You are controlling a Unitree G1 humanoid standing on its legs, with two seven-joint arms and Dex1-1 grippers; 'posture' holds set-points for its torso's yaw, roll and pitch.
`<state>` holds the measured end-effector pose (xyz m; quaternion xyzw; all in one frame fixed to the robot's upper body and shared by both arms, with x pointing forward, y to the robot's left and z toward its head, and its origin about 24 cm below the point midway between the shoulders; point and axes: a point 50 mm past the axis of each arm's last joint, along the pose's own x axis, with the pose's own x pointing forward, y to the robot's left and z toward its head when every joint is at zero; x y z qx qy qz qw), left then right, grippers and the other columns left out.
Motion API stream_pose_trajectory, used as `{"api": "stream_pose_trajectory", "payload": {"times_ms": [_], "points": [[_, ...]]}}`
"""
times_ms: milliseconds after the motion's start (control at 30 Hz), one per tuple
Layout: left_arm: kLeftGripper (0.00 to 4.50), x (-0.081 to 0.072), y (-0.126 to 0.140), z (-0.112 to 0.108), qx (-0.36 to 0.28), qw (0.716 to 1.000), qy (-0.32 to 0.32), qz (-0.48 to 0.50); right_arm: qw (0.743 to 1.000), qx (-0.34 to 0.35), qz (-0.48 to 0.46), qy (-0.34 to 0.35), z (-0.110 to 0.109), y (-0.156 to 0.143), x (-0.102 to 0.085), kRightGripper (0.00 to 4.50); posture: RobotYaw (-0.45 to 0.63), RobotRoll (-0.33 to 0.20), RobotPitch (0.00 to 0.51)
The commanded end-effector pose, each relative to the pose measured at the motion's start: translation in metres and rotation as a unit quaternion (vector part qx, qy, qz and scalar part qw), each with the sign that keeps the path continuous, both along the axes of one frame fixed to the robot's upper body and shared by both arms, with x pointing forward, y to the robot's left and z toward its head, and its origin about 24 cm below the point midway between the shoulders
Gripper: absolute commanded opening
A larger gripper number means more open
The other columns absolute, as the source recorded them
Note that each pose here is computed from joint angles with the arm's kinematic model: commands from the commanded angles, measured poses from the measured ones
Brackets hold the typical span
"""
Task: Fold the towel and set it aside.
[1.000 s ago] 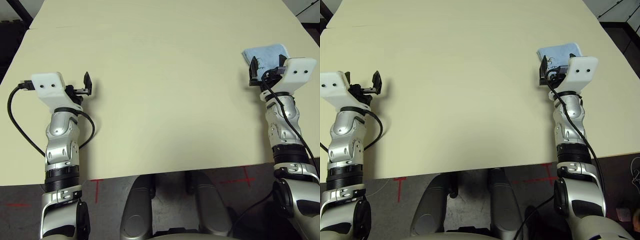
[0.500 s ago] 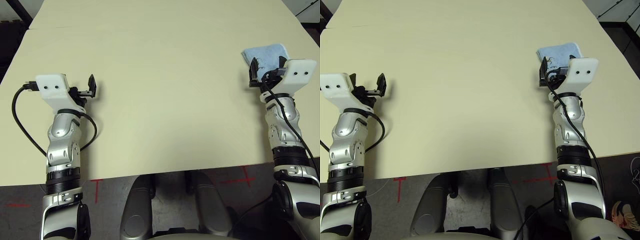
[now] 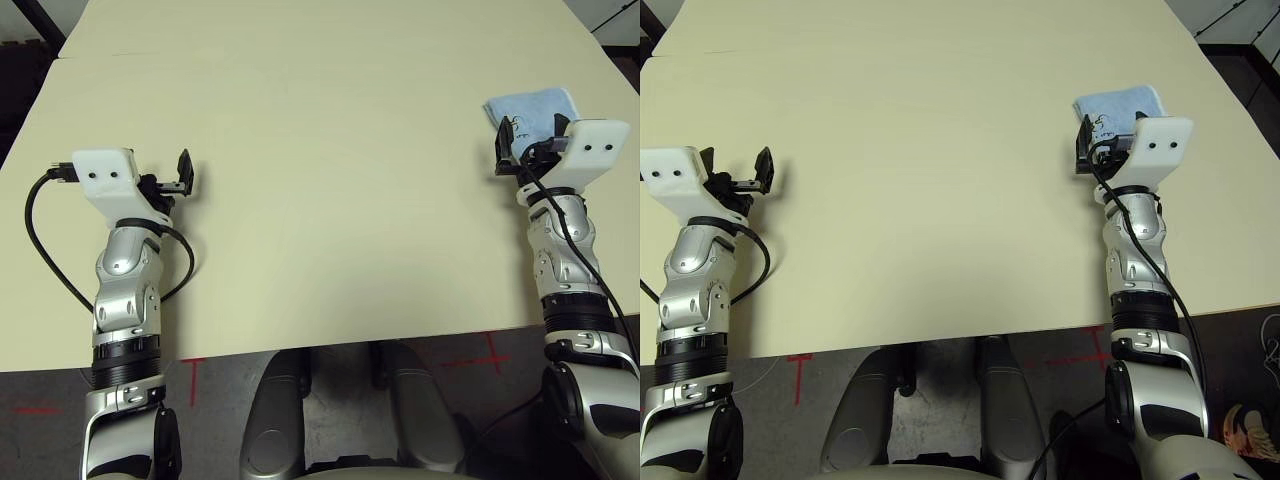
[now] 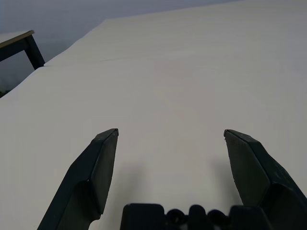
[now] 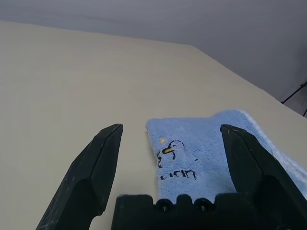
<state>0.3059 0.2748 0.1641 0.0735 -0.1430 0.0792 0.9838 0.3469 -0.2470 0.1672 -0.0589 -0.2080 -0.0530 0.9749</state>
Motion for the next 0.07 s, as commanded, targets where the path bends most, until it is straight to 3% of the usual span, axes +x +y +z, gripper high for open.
{"api": "stream_pose_trajectory", "payload": {"times_ms": [33,67], "points": [[4.5,-0.0008,-0.0022,-0.0035,-0.003,1.0,0.005,-0.004,1.0,0.004,-0.006,0.005,-0.0048,-0.0047,-0.004,4.43,0.0,0.0,0.266],[4.5,-0.0008,-0.0022,-0.0035,-0.003,1.0,0.005,-0.004,1.0,0.004,-0.006,0.006,-0.005,-0.0047,-0.004,4.43,0.0,0.0,0.266]]}}
